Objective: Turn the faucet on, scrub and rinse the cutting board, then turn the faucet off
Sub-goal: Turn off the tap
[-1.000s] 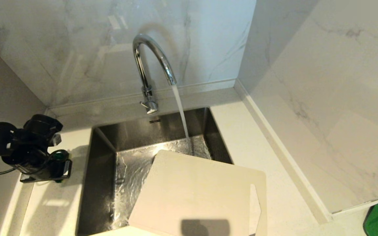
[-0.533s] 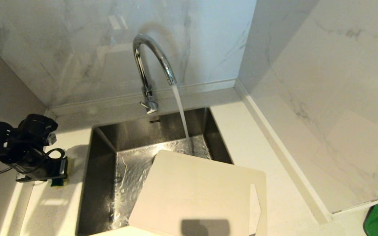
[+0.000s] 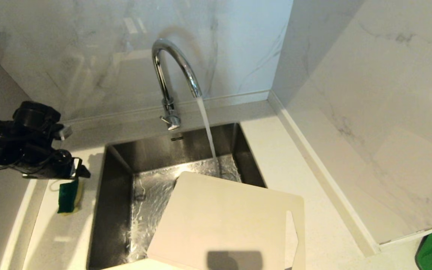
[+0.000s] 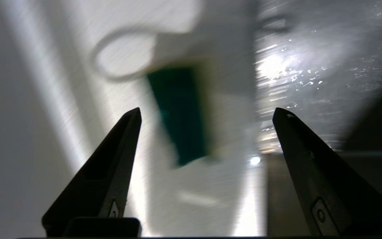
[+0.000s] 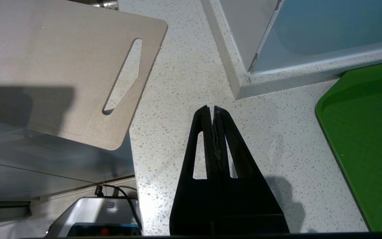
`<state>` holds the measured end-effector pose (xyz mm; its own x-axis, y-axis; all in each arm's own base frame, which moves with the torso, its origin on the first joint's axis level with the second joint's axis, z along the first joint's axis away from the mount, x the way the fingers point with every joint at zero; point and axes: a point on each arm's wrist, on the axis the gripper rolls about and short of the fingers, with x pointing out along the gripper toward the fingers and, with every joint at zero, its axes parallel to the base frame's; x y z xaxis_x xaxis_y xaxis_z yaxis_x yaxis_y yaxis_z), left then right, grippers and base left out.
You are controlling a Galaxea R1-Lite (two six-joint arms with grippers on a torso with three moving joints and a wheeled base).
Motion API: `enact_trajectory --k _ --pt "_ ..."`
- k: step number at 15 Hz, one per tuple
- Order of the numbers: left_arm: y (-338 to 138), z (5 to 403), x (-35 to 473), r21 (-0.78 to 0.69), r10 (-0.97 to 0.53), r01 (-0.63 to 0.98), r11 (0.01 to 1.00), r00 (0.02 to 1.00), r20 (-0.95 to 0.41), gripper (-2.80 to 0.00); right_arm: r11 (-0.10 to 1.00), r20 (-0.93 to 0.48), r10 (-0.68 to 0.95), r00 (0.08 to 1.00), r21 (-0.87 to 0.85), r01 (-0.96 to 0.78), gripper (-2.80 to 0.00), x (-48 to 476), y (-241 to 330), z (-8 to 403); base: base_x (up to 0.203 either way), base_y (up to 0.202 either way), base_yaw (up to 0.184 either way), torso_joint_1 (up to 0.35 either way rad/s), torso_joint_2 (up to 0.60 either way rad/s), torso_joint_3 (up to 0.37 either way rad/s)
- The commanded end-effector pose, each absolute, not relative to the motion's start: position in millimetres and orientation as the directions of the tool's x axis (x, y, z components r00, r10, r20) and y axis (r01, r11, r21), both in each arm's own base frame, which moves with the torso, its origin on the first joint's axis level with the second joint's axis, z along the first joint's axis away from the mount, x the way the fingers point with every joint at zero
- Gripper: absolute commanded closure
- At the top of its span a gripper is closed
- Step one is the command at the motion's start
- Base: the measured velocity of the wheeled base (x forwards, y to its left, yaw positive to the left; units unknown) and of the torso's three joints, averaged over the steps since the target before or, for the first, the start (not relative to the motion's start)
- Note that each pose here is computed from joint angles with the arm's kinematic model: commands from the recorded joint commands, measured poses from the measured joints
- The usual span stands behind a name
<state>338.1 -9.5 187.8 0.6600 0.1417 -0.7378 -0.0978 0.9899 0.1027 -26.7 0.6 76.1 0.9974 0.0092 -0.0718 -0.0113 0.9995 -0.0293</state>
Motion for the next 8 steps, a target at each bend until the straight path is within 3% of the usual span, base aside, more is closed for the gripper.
enact_trajectory --k 1,5,6,8 --pt "-37 213 349 0.057 0.013 0.035 0.998 0.735 -0.678 -2.8 0.999 -0.074 0.011 0.997 -0.029 -0.013 0.0 -27 1 76 0.0 0.0 0.0 0.0 0.0 0.0" --pt "-90 193 388 0.083 -0.084 0.194 0.978 0.721 -0.687 -2.8 1.0 -0.075 0.009 0.997 -0.029 -0.011 0.0 -27 1 76 0.0 0.0 0.0 0.0 0.0 0.0" --pt "-106 185 398 0.084 -0.102 0.218 0.972 0.72 -0.687 0.0 1.0 -0.074 0.009 0.997 -0.029 -0.011 0.0 -27 1 76 0.0 0.0 0.0 0.0 0.0 0.0" --pt "-131 185 413 0.093 -0.101 0.208 0.974 0.76 -0.643 0.0 1.0 -0.074 0.009 0.997 -0.029 -0.011 0.0 -27 1 76 0.0 0.0 0.0 0.0 0.0 0.0"
